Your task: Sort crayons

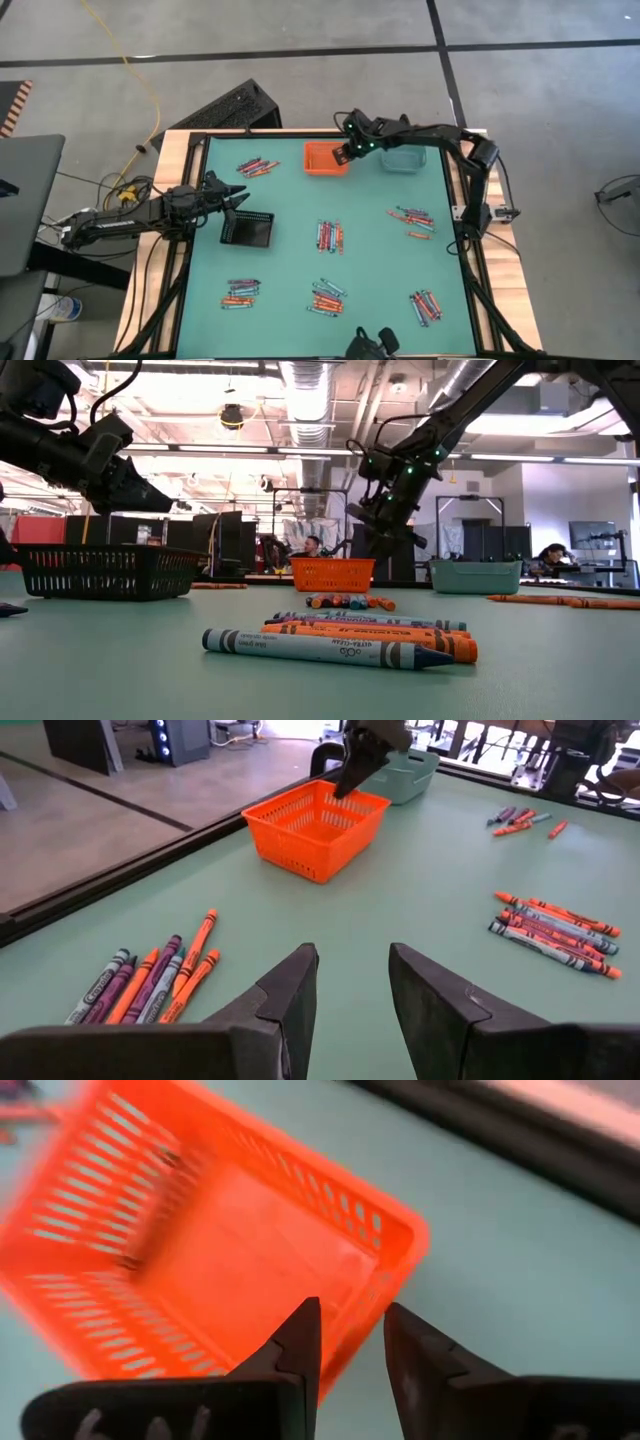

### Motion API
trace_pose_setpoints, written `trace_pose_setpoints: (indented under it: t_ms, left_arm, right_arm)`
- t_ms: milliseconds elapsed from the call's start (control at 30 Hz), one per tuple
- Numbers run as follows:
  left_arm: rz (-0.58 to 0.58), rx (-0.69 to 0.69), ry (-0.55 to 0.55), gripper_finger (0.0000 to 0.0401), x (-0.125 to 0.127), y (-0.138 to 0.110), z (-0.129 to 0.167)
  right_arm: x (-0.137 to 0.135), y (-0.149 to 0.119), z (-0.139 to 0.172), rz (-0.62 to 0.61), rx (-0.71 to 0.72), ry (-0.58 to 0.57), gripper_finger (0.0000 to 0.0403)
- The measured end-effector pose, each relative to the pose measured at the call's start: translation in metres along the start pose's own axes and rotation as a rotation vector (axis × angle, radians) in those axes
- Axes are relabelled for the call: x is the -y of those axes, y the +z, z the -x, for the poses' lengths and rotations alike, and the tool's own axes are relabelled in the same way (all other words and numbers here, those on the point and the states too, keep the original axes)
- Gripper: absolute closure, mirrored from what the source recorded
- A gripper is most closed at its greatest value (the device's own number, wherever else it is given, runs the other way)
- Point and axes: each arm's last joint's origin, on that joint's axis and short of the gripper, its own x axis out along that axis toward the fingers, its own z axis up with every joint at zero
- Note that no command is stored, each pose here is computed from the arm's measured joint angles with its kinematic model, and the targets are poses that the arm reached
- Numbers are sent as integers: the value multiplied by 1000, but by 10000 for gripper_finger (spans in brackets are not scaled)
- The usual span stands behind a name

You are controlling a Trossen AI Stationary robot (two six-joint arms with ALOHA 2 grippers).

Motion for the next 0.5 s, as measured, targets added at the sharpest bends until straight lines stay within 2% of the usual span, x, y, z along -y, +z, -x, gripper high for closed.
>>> trace_pose_setpoints:
  t_ms: [200, 400, 500]
  left_arm:
    - [1, 0, 0, 285, 0, 0, 0]
    - [-1, 0, 0, 285, 0, 0, 0]
    - [-1, -2, 0, 285, 0, 0, 0]
  right_arm:
    - [-2, 2, -10, 14, 43, -14, 325]
    - [-1, 3, -8, 35, 56, -10, 393]
    - [-1, 6, -5, 44, 73, -3, 395]
